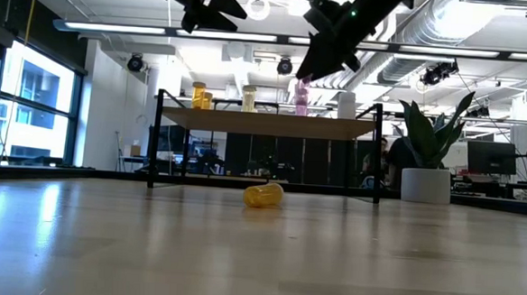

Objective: Pick and place medicine bottles onto shelf by color
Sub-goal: Put the pink pill bottle on the shelf aligned with other pink pill bottles

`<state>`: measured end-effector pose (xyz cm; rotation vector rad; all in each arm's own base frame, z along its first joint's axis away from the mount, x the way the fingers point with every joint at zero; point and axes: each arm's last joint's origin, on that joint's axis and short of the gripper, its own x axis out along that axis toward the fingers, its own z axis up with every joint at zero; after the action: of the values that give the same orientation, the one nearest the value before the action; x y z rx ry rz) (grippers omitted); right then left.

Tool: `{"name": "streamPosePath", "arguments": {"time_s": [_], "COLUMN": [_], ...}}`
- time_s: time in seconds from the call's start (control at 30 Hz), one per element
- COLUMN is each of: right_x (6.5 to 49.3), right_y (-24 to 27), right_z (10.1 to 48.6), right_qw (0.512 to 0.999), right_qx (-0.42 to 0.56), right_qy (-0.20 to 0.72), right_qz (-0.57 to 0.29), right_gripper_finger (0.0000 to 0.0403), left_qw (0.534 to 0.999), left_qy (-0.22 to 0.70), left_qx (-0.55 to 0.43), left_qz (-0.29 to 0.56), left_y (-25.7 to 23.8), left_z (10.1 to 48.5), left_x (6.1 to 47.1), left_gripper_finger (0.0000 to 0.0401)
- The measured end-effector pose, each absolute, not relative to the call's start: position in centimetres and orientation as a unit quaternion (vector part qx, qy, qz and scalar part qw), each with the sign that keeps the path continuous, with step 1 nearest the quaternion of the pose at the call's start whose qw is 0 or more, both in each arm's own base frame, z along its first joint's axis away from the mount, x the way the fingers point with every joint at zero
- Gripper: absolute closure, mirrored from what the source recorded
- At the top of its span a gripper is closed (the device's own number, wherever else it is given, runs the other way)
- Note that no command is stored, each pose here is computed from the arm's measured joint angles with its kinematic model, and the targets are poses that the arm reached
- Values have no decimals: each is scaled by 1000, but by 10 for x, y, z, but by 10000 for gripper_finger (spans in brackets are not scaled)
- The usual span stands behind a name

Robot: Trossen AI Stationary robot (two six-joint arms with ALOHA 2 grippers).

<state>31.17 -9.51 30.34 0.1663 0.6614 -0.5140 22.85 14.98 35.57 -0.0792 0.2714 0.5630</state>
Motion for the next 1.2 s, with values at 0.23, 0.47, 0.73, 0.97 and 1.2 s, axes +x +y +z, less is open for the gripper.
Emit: {"name": "streamPosePath", "arguments": {"time_s": [0.23,0.47,0.73,0.97,1.2], "right_x": [309,312,311,309,309], "right_y": [-103,-106,-111,-116,-117], "right_z": [303,299,297,297,297], "right_qw": [909,910,907,906,906], "right_qx": [90,88,88,83,77], "right_qy": [320,329,333,333,334], "right_qz": [-249,-237,-243,-249,-248], "right_gripper_finger": [304,304,304,304,304], "left_qw": [951,951,951,951,951], "left_qy": [133,133,133,133,133], "left_qx": [-39,-39,-39,-39,-39], "left_qz": [277,277,277,277,277], "left_y": [150,150,150,150,150], "left_z": [356,356,356,356,356], "left_x": [228,228,228,228,229], "left_gripper_finger": [158,158,158,158,158]}}
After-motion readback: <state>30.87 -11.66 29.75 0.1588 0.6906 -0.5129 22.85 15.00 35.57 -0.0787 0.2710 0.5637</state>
